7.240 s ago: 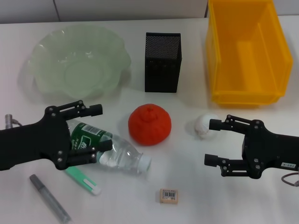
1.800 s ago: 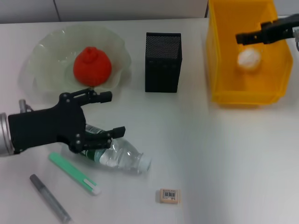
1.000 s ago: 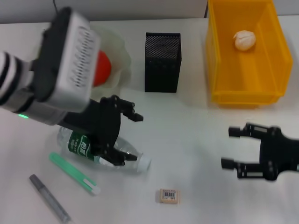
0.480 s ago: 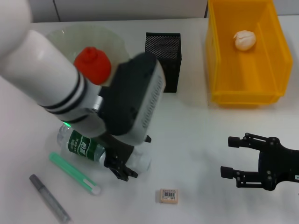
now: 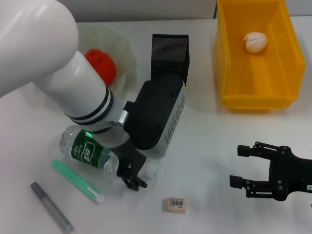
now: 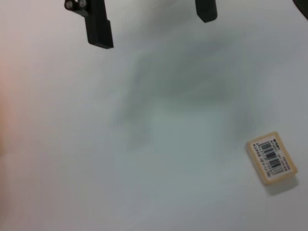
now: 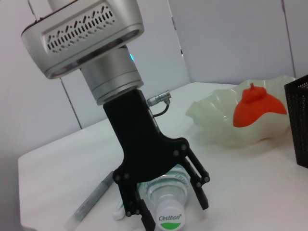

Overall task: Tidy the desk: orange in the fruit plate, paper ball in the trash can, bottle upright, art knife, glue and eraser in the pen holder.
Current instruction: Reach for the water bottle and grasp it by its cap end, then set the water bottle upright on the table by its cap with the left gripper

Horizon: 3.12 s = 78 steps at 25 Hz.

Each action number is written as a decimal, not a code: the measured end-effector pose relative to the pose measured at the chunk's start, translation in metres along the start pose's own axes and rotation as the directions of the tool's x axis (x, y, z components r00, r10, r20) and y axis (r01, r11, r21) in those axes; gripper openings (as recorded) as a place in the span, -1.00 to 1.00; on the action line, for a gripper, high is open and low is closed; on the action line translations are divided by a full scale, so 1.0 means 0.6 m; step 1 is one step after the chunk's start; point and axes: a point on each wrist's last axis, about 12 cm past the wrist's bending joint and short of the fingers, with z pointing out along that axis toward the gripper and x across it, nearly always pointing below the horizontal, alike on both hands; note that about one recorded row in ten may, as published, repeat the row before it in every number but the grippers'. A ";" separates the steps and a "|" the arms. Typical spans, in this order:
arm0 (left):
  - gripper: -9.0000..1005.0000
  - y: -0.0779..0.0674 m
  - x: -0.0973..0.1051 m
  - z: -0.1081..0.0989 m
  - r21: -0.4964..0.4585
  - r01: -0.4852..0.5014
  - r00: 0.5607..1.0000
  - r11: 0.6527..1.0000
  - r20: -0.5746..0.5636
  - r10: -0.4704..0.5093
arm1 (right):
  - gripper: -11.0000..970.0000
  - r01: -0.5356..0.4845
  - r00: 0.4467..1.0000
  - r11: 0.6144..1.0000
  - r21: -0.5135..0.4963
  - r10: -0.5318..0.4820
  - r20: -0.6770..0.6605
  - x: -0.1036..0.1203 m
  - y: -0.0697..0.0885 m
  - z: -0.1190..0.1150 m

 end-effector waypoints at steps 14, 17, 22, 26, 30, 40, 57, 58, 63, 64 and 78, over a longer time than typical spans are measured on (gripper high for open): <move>0.12 0.001 -0.004 0.007 0.022 -0.033 0.999 0.999 0.009 0.033 | 0.75 -0.014 1.000 1.000 0.020 0.014 -0.007 0.005 -0.003 0.001; -0.07 0.005 0.002 -0.003 0.026 -0.015 0.997 1.000 0.070 0.013 | 0.74 -0.022 1.000 0.999 0.029 0.022 -0.002 0.004 -0.004 -0.001; -0.11 0.010 0.030 -0.038 0.035 0.058 0.978 0.998 0.198 -0.064 | 0.74 -0.024 1.000 0.999 0.026 0.024 0.000 0.004 -0.004 -0.002; -0.11 0.009 0.059 -0.063 0.028 0.108 0.954 0.994 0.280 -0.111 | 0.74 -0.024 1.000 0.999 0.023 0.024 0.001 0.003 -0.004 -0.001; -0.11 -0.001 0.113 -0.092 0.022 0.211 0.891 0.977 0.406 -0.201 | 0.74 -0.026 1.000 1.000 0.015 0.026 0.003 -0.002 -0.006 0.002; -0.11 -0.036 0.193 -0.110 -0.036 0.356 0.775 0.934 0.570 -0.273 | 0.74 -0.017 1.000 1.000 -0.006 0.017 0.002 -0.014 -0.012 0.012; -0.11 -0.101 0.282 -0.138 -0.138 0.561 0.618 0.817 0.727 -0.301 | 0.75 -0.020 1.000 1.000 -0.016 0.020 0.003 -0.022 -0.016 0.018; -0.11 -0.101 0.282 -0.138 -0.138 0.561 0.618 0.817 0.727 -0.301 | 0.74 -0.020 1.000 1.000 -0.016 0.020 0.003 -0.022 -0.016 0.018; -0.11 -0.105 0.291 -0.145 -0.153 0.580 0.609 0.800 0.734 -0.301 | 0.74 -0.020 1.000 1.000 -0.016 0.020 0.003 -0.022 -0.016 0.018; -0.11 -0.105 0.292 -0.147 -0.155 0.583 0.608 0.798 0.735 -0.301 | 0.74 -0.021 1.000 1.000 -0.016 0.021 0.003 -0.022 -0.016 0.018; -0.10 -0.140 0.322 -0.148 -0.138 0.686 0.542 0.714 0.752 -0.376 | 0.74 -0.022 1.000 1.000 -0.013 0.022 0.002 -0.024 -0.017 0.017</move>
